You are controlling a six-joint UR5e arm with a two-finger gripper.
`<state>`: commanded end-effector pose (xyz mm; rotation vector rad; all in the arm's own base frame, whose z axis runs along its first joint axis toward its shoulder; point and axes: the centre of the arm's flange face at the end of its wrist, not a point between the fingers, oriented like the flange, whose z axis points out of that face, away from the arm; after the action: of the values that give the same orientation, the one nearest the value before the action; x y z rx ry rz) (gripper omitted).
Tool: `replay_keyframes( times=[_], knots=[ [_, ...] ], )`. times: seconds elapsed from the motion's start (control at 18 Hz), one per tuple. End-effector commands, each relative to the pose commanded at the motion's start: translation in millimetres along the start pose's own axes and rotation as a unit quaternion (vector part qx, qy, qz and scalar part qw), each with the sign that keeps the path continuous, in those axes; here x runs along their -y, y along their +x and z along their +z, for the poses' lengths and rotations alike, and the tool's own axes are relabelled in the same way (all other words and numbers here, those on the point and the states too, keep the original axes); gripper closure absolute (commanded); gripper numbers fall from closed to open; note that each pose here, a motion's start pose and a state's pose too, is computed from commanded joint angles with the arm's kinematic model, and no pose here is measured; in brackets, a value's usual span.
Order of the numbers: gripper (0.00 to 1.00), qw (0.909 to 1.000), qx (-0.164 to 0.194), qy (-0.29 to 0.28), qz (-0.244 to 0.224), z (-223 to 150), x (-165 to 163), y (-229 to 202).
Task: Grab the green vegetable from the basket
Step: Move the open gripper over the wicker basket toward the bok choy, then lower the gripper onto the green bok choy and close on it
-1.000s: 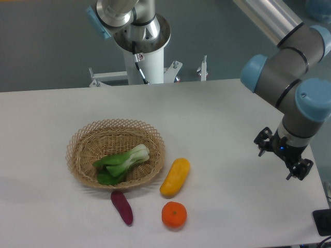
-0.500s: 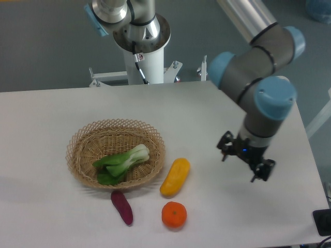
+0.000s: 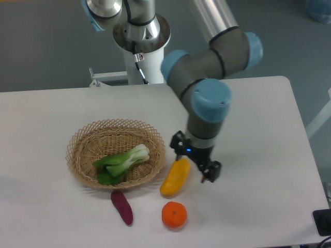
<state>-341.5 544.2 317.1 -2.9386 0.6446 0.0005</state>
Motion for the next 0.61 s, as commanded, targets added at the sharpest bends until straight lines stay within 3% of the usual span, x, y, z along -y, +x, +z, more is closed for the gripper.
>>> replay_keyframes(
  times=[0.39,0.61],
  knots=[
    [0.0,0.9979,-0.035,-0.033,0.043,36.0,28.1,64.6],
    [0.0,0.9978,-0.05,-0.04,0.016,50.5,30.9,82.7]
  ],
)
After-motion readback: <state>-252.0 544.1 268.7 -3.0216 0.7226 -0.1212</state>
